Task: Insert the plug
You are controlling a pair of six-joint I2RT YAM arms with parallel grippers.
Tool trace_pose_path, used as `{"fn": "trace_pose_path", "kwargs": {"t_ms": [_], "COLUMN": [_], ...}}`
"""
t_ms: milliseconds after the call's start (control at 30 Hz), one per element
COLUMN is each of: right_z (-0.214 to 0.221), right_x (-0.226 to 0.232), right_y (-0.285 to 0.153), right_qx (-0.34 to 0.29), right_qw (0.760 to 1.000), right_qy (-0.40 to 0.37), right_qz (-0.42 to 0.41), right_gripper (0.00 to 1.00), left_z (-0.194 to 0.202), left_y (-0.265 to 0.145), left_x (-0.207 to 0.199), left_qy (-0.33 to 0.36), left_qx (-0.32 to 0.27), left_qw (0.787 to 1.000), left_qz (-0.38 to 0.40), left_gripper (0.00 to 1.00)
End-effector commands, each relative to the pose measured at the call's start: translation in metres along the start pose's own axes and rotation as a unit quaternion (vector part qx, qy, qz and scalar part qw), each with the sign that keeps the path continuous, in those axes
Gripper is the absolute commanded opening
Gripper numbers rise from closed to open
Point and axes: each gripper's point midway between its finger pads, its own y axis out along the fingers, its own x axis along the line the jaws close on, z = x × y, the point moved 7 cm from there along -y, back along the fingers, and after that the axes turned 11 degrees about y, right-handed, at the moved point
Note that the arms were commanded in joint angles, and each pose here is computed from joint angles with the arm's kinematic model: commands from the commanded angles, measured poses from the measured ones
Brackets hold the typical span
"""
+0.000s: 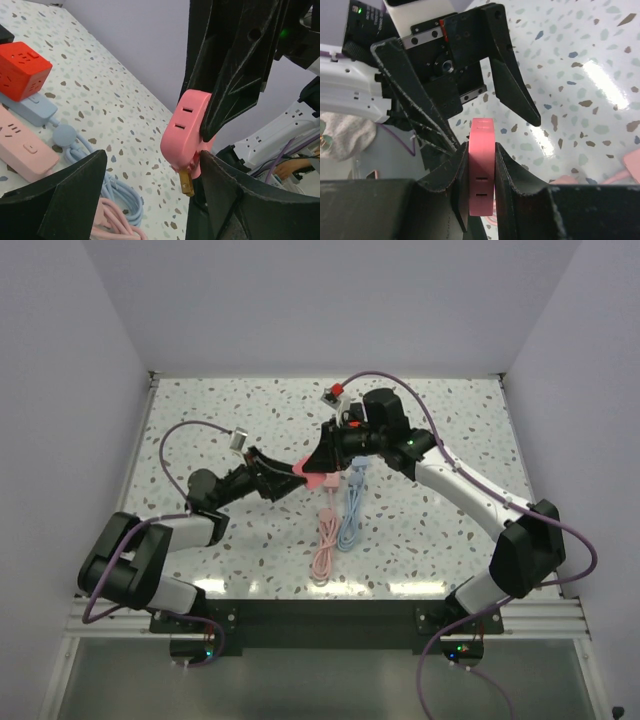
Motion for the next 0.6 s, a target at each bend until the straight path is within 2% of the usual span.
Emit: {"fn": "trace_pose_path", "kwargs": {"t_ms": [0, 133, 400, 567], "right_z": [-0.004, -0.001, -0.001, 0.0], "right_x": [0.031, 0.032, 0.041, 0.044], "right_y": [-0.012, -0.012, -0.015, -0.018], "right_qx": [-0.004, 0.003, 0.007, 0.008], "right_qw": [0.996, 0.994, 0.99, 0.989], "right_qy": [-0.038, -0.039, -0.047, -0.048], "right_qz": [-0.087, -0.101, -0.133, -0.14], "right_gripper": [0.0, 0.0, 0.0, 0.0], "left_z": [-0.061, -0.059, -0.05, -0.047], "left_y": [-0.006, -0.012, -0.023, -0.025], "left_x": [-0.067, -0.079, -0.095, -0.098], "left_qy": [0.23, 0.254, 0.292, 0.295], "left_qx": [-0.144, -0.123, -0.092, -0.083], "left_qw": [0.947, 0.938, 0.921, 0.918], "left_qz": [0.175, 0.203, 0.241, 0.251], "left_gripper": [0.8, 0.69, 0.57, 0.49]}}
